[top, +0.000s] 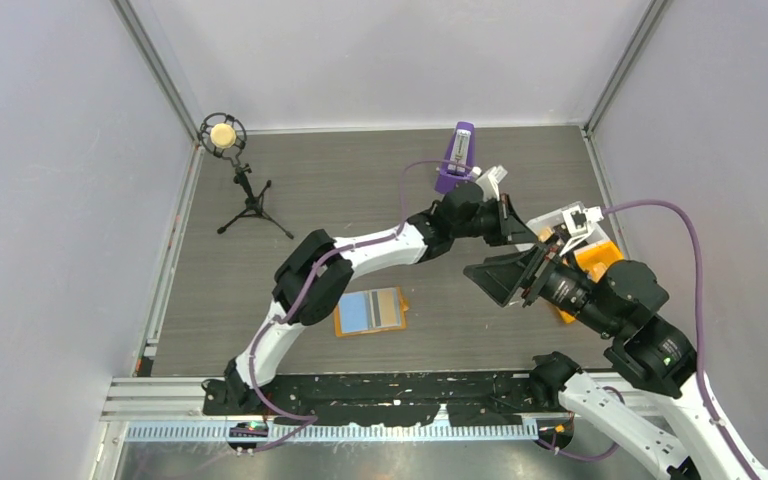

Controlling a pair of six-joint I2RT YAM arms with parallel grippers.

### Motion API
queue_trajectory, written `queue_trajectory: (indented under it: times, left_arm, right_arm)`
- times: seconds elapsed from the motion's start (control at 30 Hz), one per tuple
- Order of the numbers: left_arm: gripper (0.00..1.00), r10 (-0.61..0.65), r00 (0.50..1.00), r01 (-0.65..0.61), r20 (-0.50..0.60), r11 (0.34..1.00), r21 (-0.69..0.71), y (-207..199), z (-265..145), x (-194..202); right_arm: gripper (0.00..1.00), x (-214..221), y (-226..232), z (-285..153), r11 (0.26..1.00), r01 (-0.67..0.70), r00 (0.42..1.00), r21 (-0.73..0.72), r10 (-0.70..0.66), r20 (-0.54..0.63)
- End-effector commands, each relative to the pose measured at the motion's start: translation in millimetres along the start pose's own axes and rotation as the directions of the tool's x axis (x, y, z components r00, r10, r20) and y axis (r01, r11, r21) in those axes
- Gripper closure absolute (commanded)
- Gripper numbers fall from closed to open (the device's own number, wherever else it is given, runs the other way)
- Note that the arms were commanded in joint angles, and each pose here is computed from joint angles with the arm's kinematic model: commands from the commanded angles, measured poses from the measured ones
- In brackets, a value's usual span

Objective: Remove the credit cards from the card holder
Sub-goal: Place the credit card in the storage box.

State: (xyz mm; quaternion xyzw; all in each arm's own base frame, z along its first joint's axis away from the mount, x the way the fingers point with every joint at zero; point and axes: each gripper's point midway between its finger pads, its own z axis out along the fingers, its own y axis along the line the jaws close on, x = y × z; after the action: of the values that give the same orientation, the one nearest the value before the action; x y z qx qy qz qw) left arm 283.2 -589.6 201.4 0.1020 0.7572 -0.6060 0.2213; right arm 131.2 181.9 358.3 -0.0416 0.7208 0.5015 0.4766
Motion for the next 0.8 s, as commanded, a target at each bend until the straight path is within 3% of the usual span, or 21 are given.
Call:
queue_trajectory:
  times: [0.0, 0.07, 0.2, 0.37, 0.43, 0.5, 0.6, 0.77]
  left_arm:
    - [1.00, 0.024, 0.995, -0.036, 0.100, 0.992, 0.120, -43, -15, -29]
    - [1.00, -0.012, 0.993, 0.001, 0.113, 0.995, 0.096, -28, -36, -31]
    - [1.00, -0.064, 0.978, 0.044, 0.198, 0.994, 0.103, -23, -89, -46]
    - [1.00, -0.108, 0.961, 0.074, 0.254, 0.988, 0.138, -22, -148, -51]
    - [1.00, -0.141, 0.953, 0.103, 0.268, 0.983, 0.150, -16, -165, -51]
    - [1.00, -0.157, 0.945, 0.112, 0.287, 0.979, 0.168, -16, -180, -53]
    - [1.00, -0.161, 0.939, 0.113, 0.305, 0.979, 0.170, -13, -196, -52]
    - [1.00, -0.177, 0.931, 0.120, 0.319, 0.974, 0.191, -14, -210, -51]
  right_arm:
    - [0.05, -15, -25, -12, 0.988, 0.019, 0.996, 0.155, -0.033, 0.088]
    - [0.05, -26, -51, -19, 0.956, -0.006, 0.987, 0.292, -0.042, 0.158]
    - [0.04, -33, -76, -25, 0.913, -0.024, 0.974, 0.407, -0.070, 0.215]
    - [0.00, -33, -91, -4, 0.883, 0.013, 0.980, 0.469, -0.105, 0.170]
    - [0.03, -31, -91, 11, 0.881, 0.033, 0.987, 0.472, -0.103, 0.123]
    - [0.08, -26, -91, 26, 0.887, 0.033, 0.993, 0.460, -0.082, 0.086]
    - [0.25, -14, -95, 44, 0.905, -0.011, 0.998, 0.426, -0.017, 0.061]
    - [0.37, -2, -111, 63, 0.925, -0.141, 0.989, 0.354, 0.119, 0.082]
